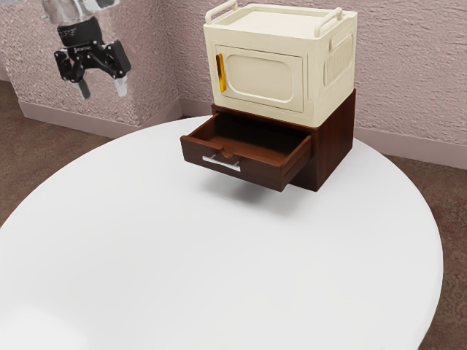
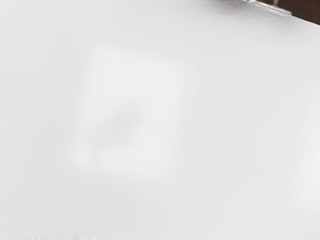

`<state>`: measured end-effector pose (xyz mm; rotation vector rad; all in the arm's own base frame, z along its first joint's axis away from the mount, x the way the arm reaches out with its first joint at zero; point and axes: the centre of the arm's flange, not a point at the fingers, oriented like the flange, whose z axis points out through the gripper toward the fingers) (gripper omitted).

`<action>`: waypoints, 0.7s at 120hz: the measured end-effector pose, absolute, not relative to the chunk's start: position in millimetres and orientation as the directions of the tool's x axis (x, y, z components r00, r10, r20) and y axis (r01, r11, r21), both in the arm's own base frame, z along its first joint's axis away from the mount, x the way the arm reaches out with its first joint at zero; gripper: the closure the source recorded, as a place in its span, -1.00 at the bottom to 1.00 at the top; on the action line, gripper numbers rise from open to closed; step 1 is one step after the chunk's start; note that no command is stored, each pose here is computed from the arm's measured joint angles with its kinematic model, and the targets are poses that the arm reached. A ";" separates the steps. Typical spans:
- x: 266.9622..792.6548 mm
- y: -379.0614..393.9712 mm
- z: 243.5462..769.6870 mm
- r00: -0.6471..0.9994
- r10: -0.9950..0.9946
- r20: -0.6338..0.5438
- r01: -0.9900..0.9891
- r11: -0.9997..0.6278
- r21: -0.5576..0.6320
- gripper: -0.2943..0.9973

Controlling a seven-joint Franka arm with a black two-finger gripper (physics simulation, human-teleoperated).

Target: Push the drawer handle with one arm to close the drawer

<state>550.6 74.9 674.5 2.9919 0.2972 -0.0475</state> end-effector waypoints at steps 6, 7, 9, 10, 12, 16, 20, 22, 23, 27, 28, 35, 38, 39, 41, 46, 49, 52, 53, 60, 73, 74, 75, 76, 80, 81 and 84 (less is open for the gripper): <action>546.0 94.3 667.8 0.971 0.230 -0.056 0.236 -0.963 0.128 -0.54; 544.2 96.9 666.3 0.970 0.235 -0.059 0.241 -0.962 0.128 -0.54; 537.5 101.0 662.4 0.968 0.242 -0.065 0.249 -0.960 0.126 -0.54; 532.8 102.5 660.3 0.967 0.245 -0.068 0.252 -0.959 0.127 -0.54; 520.4 104.6 653.6 0.965 0.250 -0.077 0.258 -0.958 0.129 -0.54; 500.3 109.7 637.2 0.961 0.261 -0.094 0.271 -0.955 0.122 -0.54; 483.7 106.2 617.6 0.960 0.257 -0.115 0.269 -0.956 0.112 -0.54; 475.3 98.5 607.1 0.962 0.244 -0.125 0.257 -0.960 0.108 -0.54; 470.7 94.3 601.6 0.963 0.236 -0.130 0.250 -0.962 0.106 -0.54; 450.8 82.2 577.6 0.966 0.214 -0.146 0.229 -0.968 0.098 -0.53; 445.5 80.2 570.9 0.966 0.210 -0.150 0.226 -0.970 0.095 -0.53; 421.7 73.2 531.1 0.968 0.194 -0.161 0.208 -0.975 0.076 -0.51; 416.9 71.8 516.1 0.969 0.188 -0.162 0.201 -0.977 0.069 -0.51; 415.9 71.5 512.2 0.969 0.186 -0.160 0.199 -0.978 0.067 -0.50; 414.8 70.9 505.1 0.970 0.183 -0.158 0.194 -0.979 0.063 -0.50; 411.6 69.3 485.8 0.972 0.174 -0.161 0.184 -0.981 0.054 -0.48; 409.7 68.6 475.9 0.972 0.169 -0.163 0.180 -0.982 0.051 -0.46; 409.5 68.1 466.9 0.972 0.165 -0.167 0.175 -0.983 0.048 -0.44; 409.7 68.1 464.2 0.972 0.164 -0.167 0.174 -0.984 0.047 -0.43; 415.0 66.2 448.0 0.973 0.154 -0.171 0.163 -0.986 0.040 -0.36; 430.3 47.7 433.7 0.983 0.110 -0.148 0.116 -0.993 0.029 -0.20; 431.5 46.0 433.7 0.984 0.106 -0.145 0.112 -0.993 0.029 -0.19; 433.2 44.5 433.3 0.984 0.103 -0.142 0.109 -0.994 0.029 -0.17; 434.6 43.3 433.0 0.985 0.101 -0.139 0.106 -0.994 0.029 -0.16; 441.6 39.0 431.7 0.987 0.093 -0.129 0.097 -0.995 0.032 -0.10; 443.4 37.7 431.6 0.988 0.091 -0.126 0.095 -0.995 0.033 -0.09; 449.3 33.5 431.7 0.990 0.084 -0.117 0.089 -0.995 0.037 -0.05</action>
